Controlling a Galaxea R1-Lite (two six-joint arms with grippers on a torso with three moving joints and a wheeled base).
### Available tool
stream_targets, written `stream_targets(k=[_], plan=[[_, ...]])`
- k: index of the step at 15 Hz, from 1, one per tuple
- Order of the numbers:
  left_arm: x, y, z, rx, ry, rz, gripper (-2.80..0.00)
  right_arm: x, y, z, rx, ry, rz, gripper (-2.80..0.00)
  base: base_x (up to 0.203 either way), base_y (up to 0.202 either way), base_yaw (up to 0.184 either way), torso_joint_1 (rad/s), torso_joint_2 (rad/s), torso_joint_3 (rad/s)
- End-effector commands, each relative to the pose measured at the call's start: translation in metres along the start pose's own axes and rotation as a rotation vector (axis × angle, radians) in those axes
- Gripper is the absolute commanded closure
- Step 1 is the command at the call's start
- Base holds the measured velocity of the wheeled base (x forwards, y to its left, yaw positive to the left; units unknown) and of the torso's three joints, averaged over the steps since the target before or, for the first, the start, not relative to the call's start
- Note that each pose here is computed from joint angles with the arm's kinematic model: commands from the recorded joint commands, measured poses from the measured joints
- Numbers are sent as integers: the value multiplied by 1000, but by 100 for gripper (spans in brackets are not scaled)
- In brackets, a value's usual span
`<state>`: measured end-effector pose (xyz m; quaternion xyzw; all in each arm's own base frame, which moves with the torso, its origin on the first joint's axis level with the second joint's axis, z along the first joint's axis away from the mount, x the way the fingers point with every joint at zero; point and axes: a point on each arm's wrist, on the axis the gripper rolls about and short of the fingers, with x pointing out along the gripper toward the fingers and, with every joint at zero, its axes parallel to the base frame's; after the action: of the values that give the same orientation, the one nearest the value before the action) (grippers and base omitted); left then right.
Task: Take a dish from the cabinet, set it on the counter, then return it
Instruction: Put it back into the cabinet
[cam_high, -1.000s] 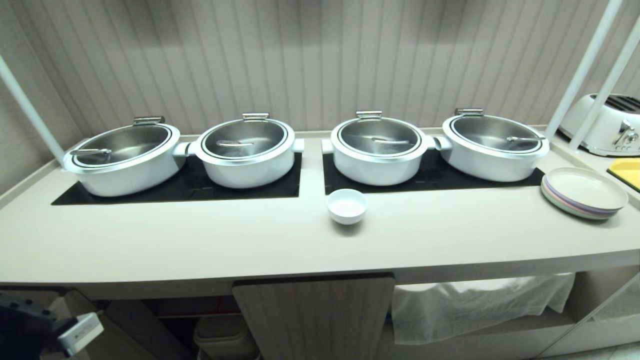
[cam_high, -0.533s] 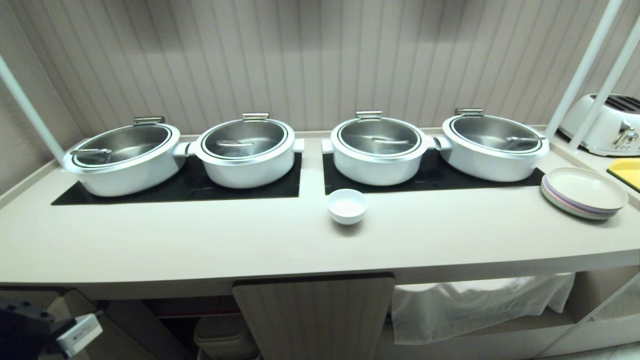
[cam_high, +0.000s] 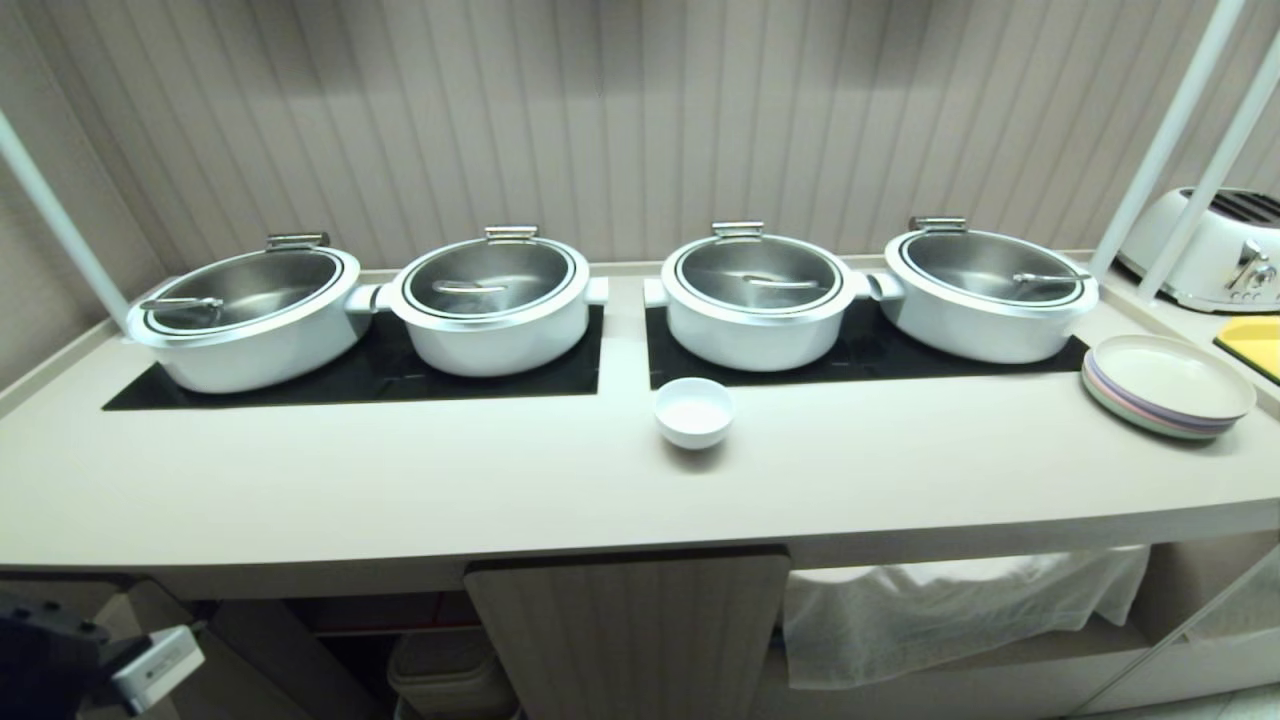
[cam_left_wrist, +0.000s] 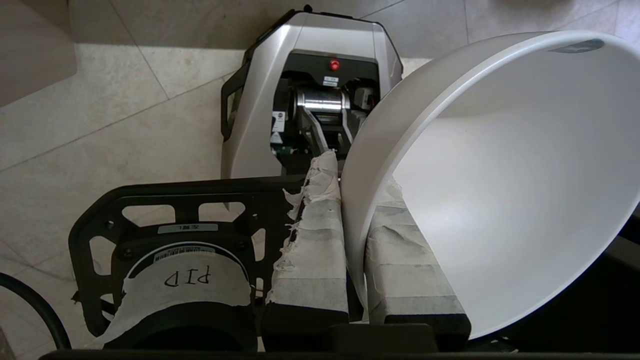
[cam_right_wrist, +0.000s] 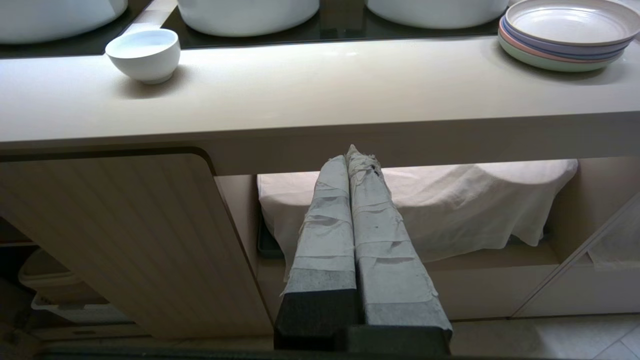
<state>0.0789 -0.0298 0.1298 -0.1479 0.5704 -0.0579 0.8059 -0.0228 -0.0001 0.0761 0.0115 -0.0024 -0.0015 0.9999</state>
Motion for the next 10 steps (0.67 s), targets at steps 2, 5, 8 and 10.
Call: stream_targets(k=[2, 5, 8, 10], plan=[[0, 1, 0, -8, 3, 7, 0, 0, 0, 0, 0, 0, 0, 0, 0, 0, 0, 0, 0, 0], [0, 0, 0, -7, 2, 5, 0, 0, 0, 0, 0, -1, 0, 0, 0, 0, 0, 0, 0, 0], [0, 1, 0, -8, 4, 5, 0, 0, 0, 0, 0, -1, 0, 0, 0, 0, 0, 0, 0, 0], [0, 1, 0, -10, 2, 7, 0, 0, 0, 0, 0, 1, 0, 0, 0, 0, 0, 0, 0, 0]])
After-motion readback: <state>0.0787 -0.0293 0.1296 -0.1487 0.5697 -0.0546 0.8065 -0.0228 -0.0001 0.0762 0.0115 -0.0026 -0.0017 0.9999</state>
